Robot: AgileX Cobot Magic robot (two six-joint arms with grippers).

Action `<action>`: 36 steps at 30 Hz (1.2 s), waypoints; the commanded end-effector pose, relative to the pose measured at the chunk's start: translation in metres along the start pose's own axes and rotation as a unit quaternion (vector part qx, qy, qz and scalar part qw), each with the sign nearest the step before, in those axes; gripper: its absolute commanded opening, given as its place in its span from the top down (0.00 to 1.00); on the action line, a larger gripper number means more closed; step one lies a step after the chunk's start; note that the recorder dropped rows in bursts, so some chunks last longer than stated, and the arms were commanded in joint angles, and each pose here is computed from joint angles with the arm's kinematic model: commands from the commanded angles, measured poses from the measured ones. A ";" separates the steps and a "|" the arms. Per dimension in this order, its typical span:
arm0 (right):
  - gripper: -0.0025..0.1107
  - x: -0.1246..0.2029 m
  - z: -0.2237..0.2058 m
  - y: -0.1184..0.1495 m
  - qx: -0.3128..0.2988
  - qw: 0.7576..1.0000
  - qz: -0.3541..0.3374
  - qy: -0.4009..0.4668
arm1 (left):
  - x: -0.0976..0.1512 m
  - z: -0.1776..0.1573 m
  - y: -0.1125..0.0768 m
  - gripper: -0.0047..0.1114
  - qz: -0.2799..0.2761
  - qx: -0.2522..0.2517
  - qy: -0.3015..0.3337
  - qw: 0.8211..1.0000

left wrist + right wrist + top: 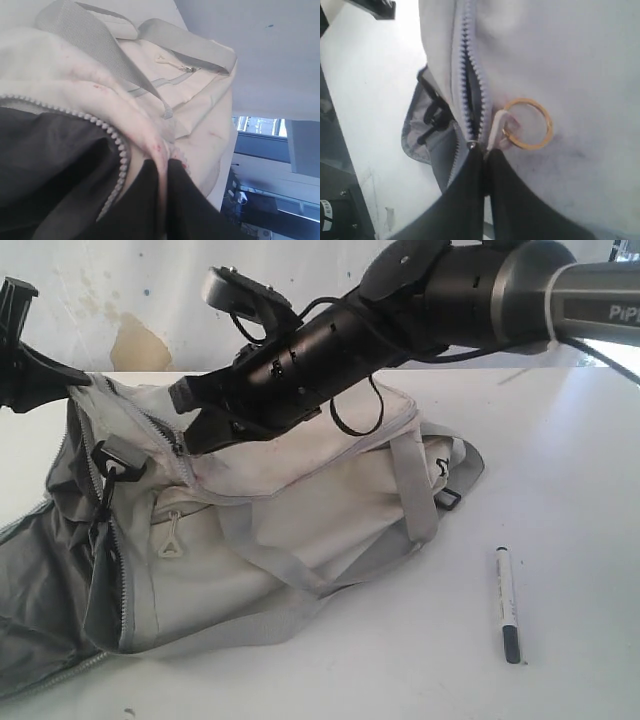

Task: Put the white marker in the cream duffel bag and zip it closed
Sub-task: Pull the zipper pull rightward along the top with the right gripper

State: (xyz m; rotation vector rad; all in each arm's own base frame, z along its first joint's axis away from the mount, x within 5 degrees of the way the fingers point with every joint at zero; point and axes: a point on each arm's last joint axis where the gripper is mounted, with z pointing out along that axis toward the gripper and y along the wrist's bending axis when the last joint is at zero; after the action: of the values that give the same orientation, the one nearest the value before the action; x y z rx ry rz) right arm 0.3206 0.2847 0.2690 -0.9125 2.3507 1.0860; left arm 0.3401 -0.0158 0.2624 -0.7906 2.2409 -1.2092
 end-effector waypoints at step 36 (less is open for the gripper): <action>0.98 0.021 -0.106 -0.098 0.378 0.921 -0.009 -0.089 | 0.000 -0.020 0.024 0.96 0.117 -0.078 0.071 0.988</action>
State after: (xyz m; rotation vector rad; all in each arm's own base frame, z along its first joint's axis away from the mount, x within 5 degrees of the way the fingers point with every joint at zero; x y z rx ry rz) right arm 0.3599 0.1617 0.2673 -0.5301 2.3232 0.2236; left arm 0.3228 0.0025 0.2493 -0.5090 2.4882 -1.0474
